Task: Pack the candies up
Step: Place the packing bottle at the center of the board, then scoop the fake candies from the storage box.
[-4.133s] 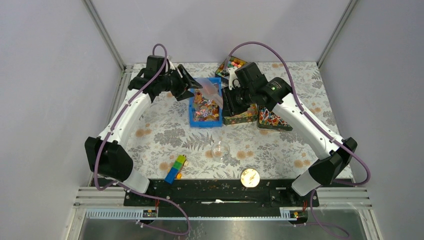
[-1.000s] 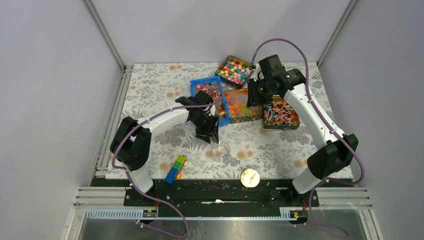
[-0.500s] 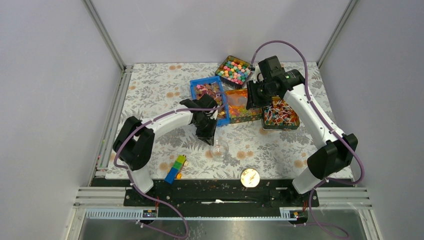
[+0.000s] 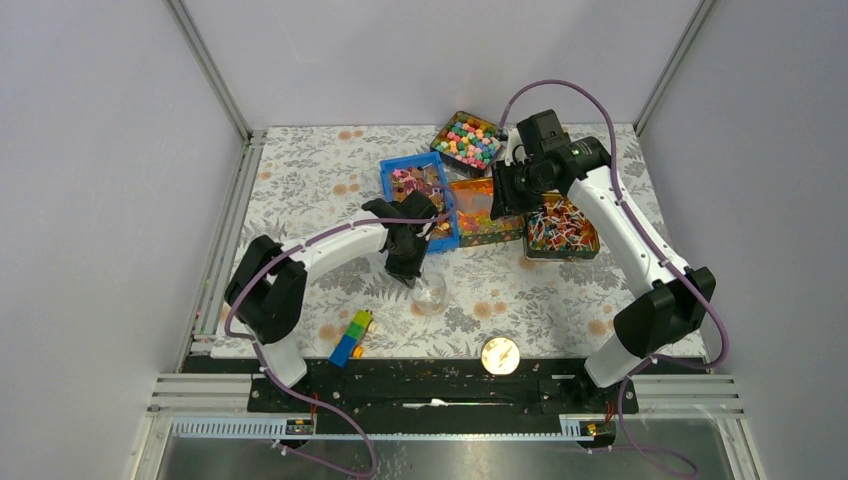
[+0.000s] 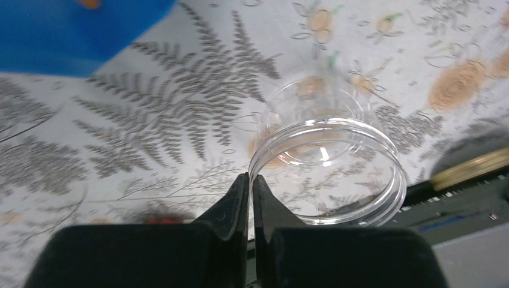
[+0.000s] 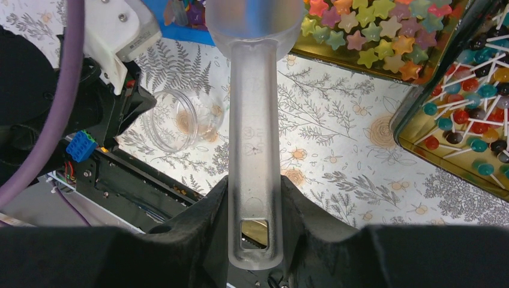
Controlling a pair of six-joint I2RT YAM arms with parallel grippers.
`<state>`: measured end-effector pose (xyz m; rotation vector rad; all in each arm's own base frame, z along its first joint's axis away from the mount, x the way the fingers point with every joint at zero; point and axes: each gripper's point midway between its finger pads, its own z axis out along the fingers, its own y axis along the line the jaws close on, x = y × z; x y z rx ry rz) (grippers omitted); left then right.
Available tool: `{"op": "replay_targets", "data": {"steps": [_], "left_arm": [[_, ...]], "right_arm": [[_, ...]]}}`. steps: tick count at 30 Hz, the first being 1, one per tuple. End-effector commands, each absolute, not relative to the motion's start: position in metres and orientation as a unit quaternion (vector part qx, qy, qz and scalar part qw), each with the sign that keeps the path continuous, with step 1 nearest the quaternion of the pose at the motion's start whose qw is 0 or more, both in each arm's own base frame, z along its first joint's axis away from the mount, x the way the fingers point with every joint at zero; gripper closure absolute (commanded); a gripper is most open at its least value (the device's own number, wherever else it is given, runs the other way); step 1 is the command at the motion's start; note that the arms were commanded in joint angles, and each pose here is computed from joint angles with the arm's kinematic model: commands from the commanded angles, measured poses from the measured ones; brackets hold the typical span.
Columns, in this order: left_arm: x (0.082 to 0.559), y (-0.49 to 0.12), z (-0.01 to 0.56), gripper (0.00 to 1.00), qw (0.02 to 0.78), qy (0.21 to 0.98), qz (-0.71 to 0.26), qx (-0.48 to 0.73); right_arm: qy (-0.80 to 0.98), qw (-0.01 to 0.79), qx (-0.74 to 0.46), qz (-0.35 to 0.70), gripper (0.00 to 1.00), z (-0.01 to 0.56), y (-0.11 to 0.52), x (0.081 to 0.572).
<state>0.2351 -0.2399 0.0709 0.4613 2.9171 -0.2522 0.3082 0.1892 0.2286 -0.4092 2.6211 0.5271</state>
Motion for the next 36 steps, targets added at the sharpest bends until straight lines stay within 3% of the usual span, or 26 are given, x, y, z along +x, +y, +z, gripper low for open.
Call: {"op": "replay_targets", "data": {"steps": [1, 10, 12, 14, 18, 20, 30, 36], "left_arm": [[0.254, -0.209, 0.1, 1.0, 0.151, 0.98, -0.006, 0.132], [0.253, -0.204, 0.088, 1.0, 0.14, 0.983, 0.014, 0.121], [0.253, -0.206, 0.09, 0.91, 0.143, 0.983, 0.009, 0.116], [0.254, -0.208, 0.095, 0.74, 0.147, 0.983, 0.0, 0.115], [0.256, -0.215, 0.106, 0.5, 0.15, 0.982, -0.032, 0.107], [0.259, -0.216, 0.114, 0.42, 0.154, 0.982, -0.051, 0.095], [0.305, -0.202, 0.184, 0.21, 0.254, 0.95, -0.182, 0.019], [0.323, -0.173, 0.201, 0.16, 0.285, 0.931, -0.225, -0.031]], "right_arm": [[0.937, 0.216, -0.162, 0.222, 1.0, 0.239, 0.202, 0.313], [0.94, 0.202, -0.164, 0.222, 1.0, 0.232, 0.21, 0.314], [0.94, 0.2, -0.167, 0.222, 1.0, 0.231, 0.212, 0.313], [0.94, 0.199, -0.168, 0.221, 1.0, 0.23, 0.213, 0.313], [0.938, 0.202, -0.174, 0.222, 1.0, 0.233, 0.219, 0.313], [0.938, 0.2, -0.177, 0.221, 1.0, 0.233, 0.222, 0.312], [0.938, 0.196, -0.193, 0.212, 1.0, 0.23, 0.231, 0.309], [0.938, 0.2, -0.204, 0.194, 1.0, 0.23, 0.236, 0.312]]}}
